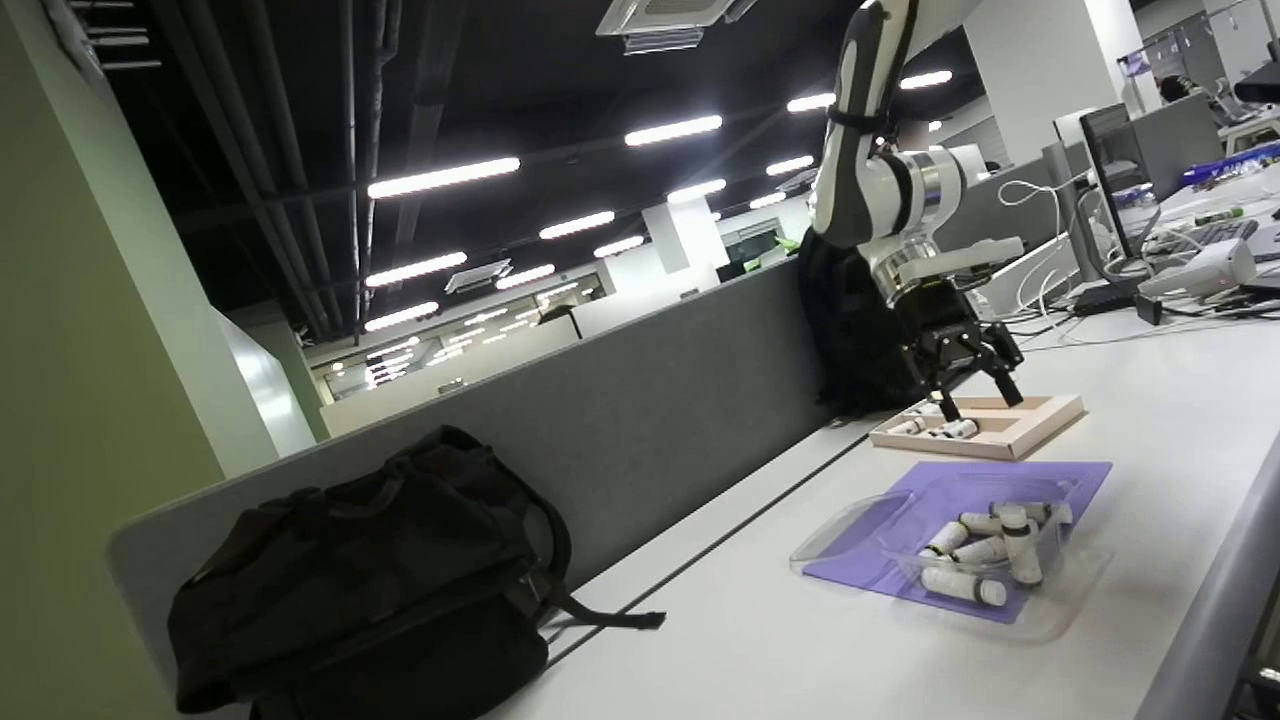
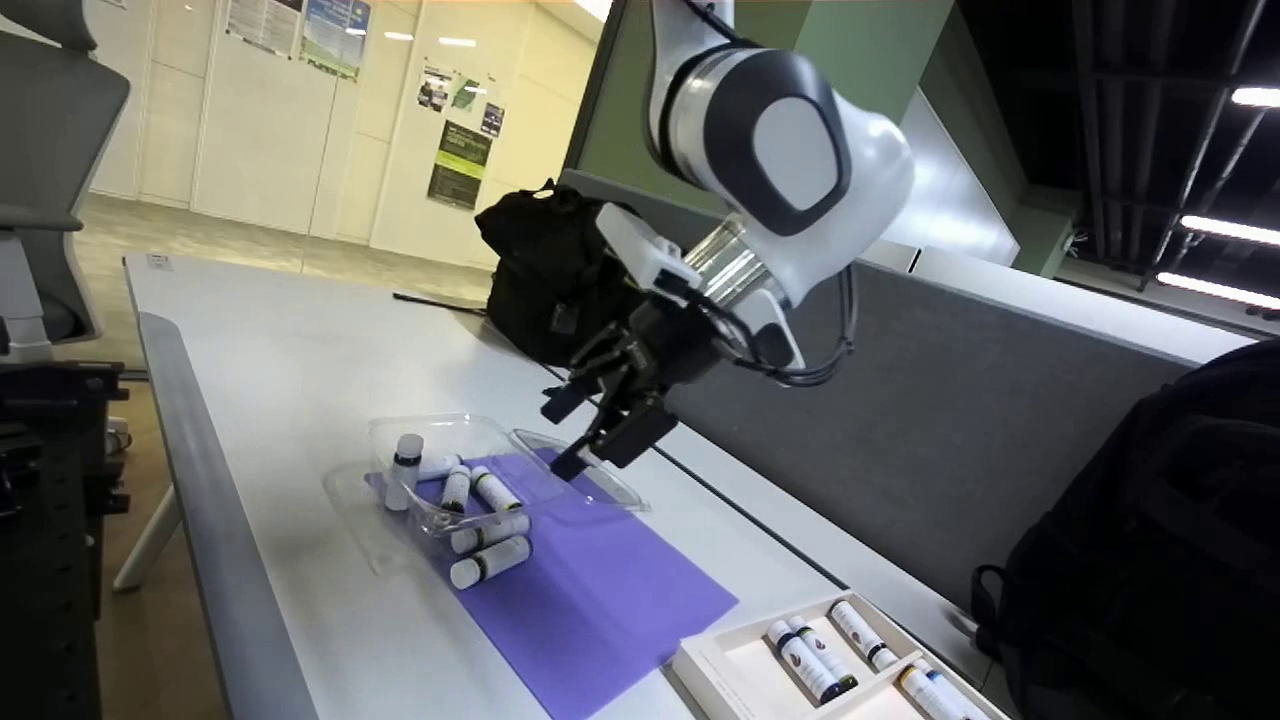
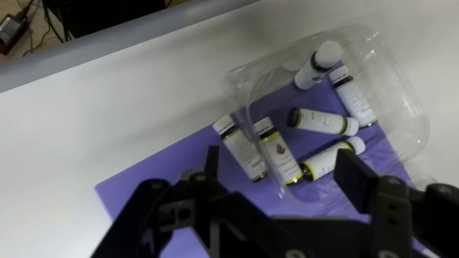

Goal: Put the marker inside the clear box

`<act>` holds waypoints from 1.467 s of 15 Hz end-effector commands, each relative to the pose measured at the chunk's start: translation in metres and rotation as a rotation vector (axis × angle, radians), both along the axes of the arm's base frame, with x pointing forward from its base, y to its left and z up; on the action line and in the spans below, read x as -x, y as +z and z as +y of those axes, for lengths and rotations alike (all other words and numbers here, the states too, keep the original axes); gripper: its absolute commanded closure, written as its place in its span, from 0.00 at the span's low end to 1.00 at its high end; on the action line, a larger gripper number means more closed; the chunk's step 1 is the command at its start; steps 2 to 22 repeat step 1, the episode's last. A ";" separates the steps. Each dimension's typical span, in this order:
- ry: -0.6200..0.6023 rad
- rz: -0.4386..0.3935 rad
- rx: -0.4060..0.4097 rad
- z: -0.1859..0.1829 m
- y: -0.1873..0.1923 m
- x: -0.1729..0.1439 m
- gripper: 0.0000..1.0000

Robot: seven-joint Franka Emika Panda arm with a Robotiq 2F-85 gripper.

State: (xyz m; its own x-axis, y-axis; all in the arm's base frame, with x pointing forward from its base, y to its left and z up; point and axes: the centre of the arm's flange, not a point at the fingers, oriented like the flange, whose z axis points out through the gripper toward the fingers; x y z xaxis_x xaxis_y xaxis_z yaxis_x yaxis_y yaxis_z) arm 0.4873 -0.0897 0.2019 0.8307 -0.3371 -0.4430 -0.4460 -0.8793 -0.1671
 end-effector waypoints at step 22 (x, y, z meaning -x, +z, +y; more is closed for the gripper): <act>-0.024 -0.005 0.004 -0.015 0.007 0.002 0.11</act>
